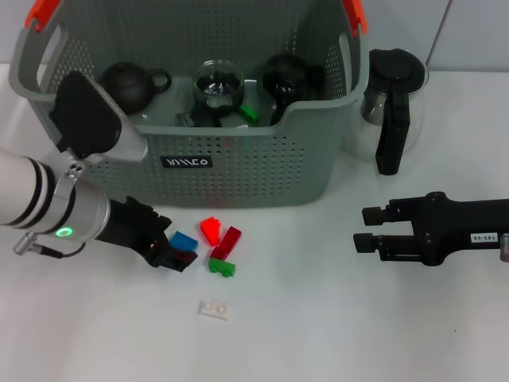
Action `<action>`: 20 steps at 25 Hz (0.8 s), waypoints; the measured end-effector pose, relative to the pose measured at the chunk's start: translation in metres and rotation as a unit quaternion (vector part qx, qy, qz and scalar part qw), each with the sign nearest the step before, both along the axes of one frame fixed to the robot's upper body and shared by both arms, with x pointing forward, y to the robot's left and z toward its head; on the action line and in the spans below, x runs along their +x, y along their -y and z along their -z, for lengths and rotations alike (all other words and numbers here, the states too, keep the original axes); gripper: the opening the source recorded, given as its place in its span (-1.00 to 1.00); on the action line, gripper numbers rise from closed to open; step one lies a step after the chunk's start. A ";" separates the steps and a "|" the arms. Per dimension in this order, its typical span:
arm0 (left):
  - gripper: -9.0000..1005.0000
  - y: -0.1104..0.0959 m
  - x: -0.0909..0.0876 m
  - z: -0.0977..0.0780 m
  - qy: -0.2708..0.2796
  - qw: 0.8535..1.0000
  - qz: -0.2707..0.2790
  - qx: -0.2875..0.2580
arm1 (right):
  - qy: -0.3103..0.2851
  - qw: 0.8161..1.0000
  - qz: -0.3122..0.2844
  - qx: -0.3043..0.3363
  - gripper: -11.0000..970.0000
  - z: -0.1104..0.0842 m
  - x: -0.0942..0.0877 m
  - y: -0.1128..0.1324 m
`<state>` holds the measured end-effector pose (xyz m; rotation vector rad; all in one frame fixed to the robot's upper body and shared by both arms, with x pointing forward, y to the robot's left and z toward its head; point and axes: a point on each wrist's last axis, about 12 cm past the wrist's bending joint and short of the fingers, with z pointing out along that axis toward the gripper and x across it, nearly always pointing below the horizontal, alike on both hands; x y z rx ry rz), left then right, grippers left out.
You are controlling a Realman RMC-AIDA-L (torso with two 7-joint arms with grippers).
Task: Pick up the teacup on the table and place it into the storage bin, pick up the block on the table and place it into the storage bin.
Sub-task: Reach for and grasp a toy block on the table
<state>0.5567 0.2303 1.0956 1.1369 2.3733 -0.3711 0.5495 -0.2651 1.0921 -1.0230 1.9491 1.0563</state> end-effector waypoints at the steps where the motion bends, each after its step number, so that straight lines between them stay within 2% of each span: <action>1: 0.43 0.002 0.000 0.001 0.002 1.000 0.003 0.002 | 0.000 1.000 0.000 0.000 0.21 0.000 0.000 0.000; 20: 0.41 0.014 -0.001 0.006 0.012 0.999 0.031 0.023 | 0.003 1.000 0.000 -0.002 0.21 -0.002 0.002 0.002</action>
